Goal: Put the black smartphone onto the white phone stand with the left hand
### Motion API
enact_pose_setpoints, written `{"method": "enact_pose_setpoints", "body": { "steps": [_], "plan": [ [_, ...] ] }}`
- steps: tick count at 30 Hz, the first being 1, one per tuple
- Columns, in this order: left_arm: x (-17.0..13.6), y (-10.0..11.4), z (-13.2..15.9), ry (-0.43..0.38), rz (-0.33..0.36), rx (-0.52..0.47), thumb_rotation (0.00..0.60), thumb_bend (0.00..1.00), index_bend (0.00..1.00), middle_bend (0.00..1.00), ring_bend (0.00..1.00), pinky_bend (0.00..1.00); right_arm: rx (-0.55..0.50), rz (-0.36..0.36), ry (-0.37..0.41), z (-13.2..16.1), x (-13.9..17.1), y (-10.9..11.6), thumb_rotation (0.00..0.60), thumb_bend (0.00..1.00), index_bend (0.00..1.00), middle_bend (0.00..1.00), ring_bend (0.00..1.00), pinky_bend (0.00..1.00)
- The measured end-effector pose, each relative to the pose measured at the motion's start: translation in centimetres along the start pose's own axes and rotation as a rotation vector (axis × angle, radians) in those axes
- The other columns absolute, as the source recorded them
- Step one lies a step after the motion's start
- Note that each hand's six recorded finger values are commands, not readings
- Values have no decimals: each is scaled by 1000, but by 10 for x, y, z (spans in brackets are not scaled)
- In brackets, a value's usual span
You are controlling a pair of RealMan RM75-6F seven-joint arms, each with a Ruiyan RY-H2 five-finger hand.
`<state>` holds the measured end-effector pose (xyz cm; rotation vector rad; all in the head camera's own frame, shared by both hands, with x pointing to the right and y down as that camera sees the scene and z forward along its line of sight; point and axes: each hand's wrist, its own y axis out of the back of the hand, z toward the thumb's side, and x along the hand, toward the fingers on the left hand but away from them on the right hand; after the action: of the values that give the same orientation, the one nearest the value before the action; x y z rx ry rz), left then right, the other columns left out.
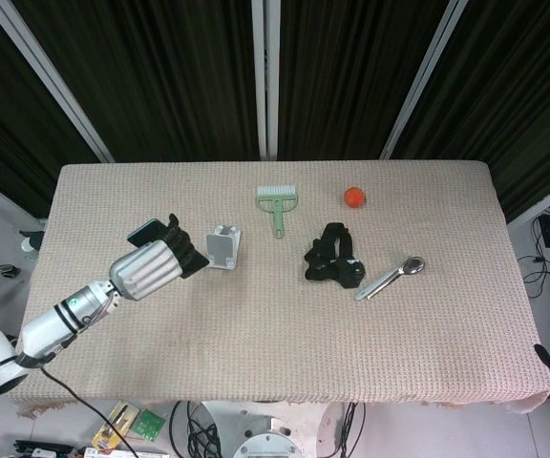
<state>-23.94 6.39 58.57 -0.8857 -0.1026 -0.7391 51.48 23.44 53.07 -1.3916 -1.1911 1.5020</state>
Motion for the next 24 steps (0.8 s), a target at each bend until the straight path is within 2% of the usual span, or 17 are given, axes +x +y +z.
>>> {"method": "enact_pose_setpoints", "body": {
  "steps": [5,11,16,24],
  "plan": [
    [18,15,-4,-60,71,225,600,374,553,601,438,265,-8,-23,12,3,1,5,600,84,0,0,0,0],
    [35,23,12,-168,187,397,600,383,540,591,437,244,-20,-24,1,-3,5,3,600,84,0,0,0,0],
    [51,23,38,-256,235,440,600,405,539,592,437,242,-25,-29,-17,-11,9,4,600,84,0,0,0,0],
    [79,23,48,-294,251,465,600,409,521,574,417,236,-25,-26,-31,-20,10,2,600,84,0,0,0,0]
  ]
}}
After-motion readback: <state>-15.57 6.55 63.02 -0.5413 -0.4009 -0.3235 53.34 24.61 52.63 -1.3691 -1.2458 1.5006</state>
